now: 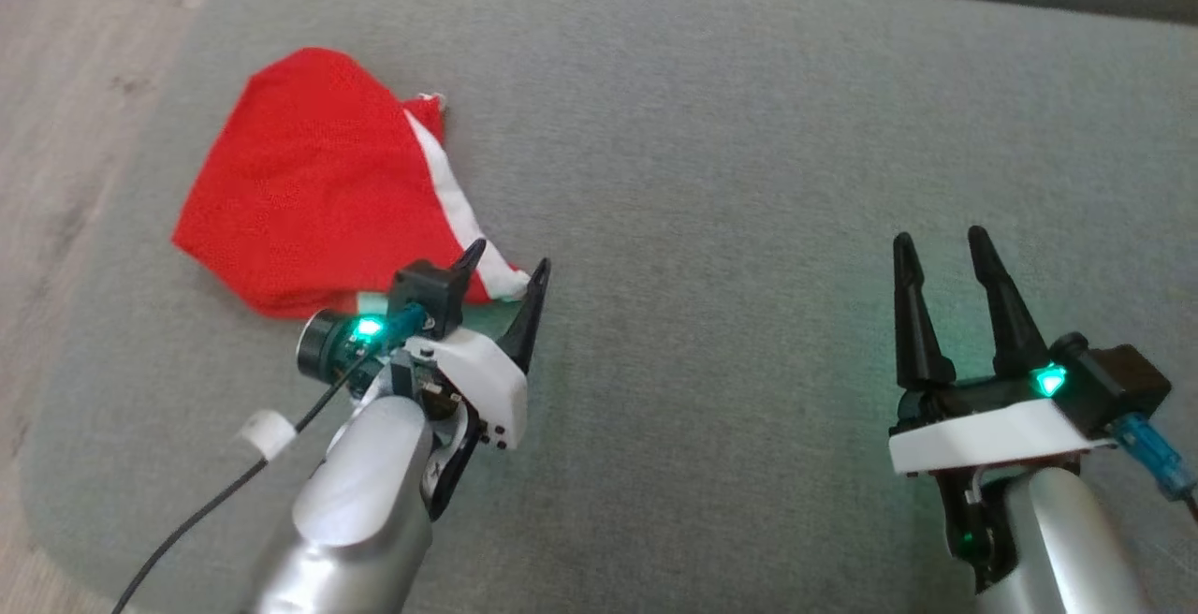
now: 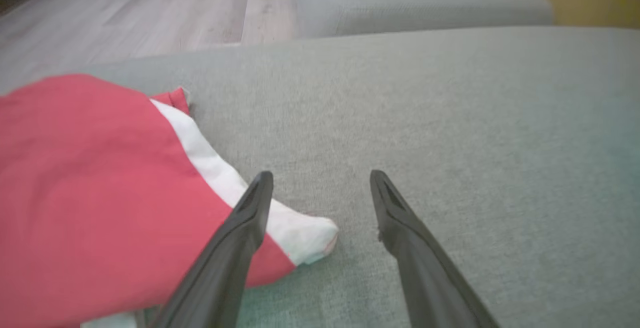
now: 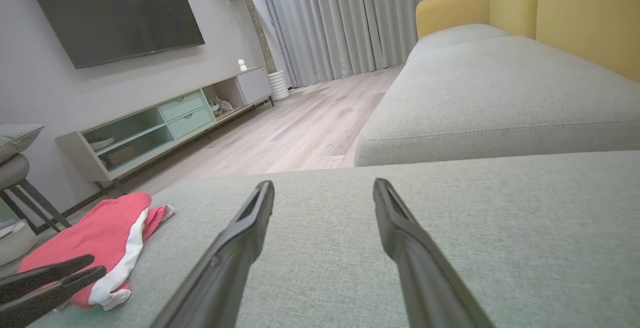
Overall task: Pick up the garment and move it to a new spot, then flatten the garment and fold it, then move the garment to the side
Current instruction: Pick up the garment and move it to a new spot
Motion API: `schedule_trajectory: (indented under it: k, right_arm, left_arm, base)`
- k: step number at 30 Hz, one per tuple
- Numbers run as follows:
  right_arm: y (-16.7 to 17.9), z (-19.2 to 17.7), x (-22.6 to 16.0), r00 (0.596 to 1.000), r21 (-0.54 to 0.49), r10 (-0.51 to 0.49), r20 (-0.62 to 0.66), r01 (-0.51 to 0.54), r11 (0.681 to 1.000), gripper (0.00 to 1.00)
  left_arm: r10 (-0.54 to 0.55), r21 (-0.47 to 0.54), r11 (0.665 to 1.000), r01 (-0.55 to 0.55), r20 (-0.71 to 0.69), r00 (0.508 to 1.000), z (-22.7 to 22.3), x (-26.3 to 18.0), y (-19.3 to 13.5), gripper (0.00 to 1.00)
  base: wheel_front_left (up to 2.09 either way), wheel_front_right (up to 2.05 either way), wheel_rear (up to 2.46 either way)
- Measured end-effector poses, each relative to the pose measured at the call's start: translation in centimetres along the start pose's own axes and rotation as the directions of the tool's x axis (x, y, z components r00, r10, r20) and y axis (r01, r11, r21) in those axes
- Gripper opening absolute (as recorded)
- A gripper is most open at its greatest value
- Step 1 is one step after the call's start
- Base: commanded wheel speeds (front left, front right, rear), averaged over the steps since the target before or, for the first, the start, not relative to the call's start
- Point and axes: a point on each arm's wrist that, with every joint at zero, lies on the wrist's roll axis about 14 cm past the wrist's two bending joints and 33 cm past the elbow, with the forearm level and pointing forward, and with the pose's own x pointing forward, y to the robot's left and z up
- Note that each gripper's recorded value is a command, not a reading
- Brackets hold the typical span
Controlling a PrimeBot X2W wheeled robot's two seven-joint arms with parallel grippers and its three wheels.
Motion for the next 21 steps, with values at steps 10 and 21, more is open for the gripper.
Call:
schedule_trajectory:
  k: [10, 21]
  right_arm:
    - [-1.5, 0.1, -0.1, 0.999, -0.004, -0.040, 0.005, 0.040, 0.999, 1.00]
    - [-1.5, 1.0, -0.4, 0.999, -0.017, -0.042, 0.026, 0.043, 0.999, 1.00]
  left_arm:
    - [0.053, 0.030, 0.998, -0.048, -0.202, 0.978, -4.1, 1.1, 0.7, 1.00]
    - [0.034, 0.007, 0.999, -0.034, -0.047, 0.998, -0.9, 1.2, 0.4, 0.00]
  base:
    - [0.00, 0.00, 0.00]
    - [0.00, 0.00, 0.00]
